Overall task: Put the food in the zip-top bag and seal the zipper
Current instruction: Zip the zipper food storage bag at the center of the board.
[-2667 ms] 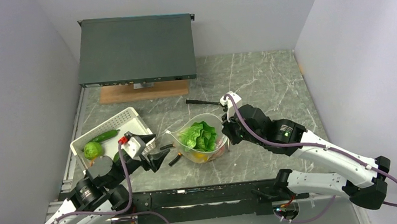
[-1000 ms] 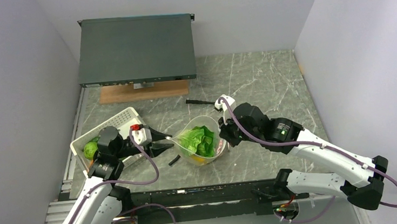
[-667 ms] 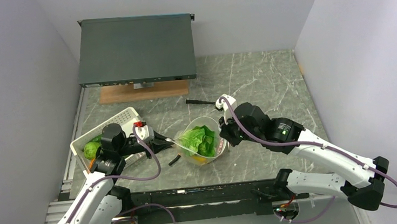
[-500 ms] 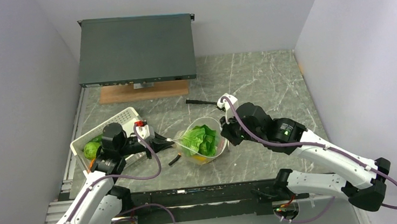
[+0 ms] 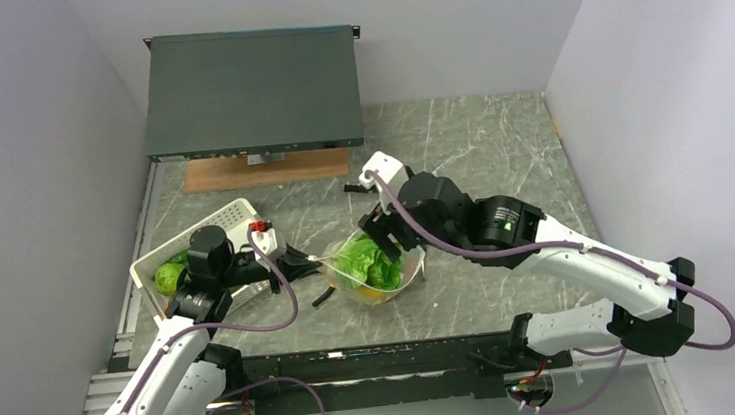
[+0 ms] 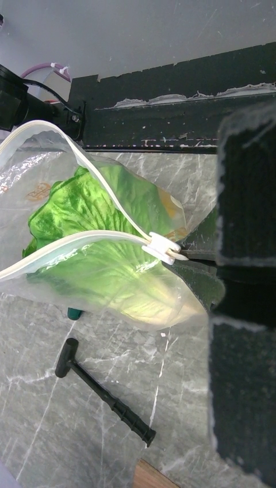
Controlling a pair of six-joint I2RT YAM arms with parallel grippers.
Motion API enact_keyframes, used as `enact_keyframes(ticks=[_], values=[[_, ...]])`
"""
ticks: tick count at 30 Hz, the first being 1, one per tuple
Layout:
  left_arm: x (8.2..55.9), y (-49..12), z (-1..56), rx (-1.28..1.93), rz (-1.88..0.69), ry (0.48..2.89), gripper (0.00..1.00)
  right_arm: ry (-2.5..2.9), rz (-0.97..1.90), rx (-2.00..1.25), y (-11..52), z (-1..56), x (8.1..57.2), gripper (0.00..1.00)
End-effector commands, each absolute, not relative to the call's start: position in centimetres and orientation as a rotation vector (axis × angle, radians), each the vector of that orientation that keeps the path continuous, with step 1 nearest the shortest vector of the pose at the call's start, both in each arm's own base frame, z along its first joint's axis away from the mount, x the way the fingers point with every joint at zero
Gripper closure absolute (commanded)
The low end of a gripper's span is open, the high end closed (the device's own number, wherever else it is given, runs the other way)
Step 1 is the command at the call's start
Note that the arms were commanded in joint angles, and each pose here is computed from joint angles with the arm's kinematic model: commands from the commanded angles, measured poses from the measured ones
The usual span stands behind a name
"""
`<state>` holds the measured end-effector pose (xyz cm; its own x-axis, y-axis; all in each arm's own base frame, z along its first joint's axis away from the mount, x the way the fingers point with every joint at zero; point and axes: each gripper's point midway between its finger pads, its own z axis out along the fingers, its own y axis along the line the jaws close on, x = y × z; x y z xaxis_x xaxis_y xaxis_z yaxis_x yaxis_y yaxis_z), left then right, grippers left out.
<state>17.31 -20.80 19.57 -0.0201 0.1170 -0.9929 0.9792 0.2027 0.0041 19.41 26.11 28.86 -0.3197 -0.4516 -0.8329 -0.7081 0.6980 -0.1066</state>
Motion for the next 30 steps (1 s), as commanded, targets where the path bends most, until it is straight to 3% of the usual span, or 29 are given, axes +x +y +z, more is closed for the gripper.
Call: enact_keyframes(ticks=[1, 8, 12, 17, 27, 30], values=[[17.5, -20.8, 21.4, 1.148, -0.996, 1.341, 1.00, 1.825, 0.245, -0.946, 28.1, 32.3, 20.1, 0.22], [17.4, -21.0, 21.6, 1.151, -1.061, 1.357, 1.00, 1.642, 0.589, -1.141, 35.9, 32.2, 17.5, 0.21], [17.3, -20.9, 21.6, 1.146, -1.038, 1.348, 1.00, 1.475, 0.773, -1.289, 38.7, 31.5, 14.8, 0.30], [17.2, -20.8, 21.8, 1.147, -1.029, 1.337, 1.00, 1.345, 0.820, -1.385, 40.1, 30.3, 13.8, 0.38], [16.9, -20.7, 22.3, 1.152, -1.006, 1.300, 1.00, 1.251, 0.794, -1.445, 41.6, 27.7, 14.4, 0.42], [16.8, -20.7, 22.3, 1.153, -1.004, 1.296, 1.00, 1.280, 0.759, -1.452, 41.8, 26.7, 15.2, 0.48]])
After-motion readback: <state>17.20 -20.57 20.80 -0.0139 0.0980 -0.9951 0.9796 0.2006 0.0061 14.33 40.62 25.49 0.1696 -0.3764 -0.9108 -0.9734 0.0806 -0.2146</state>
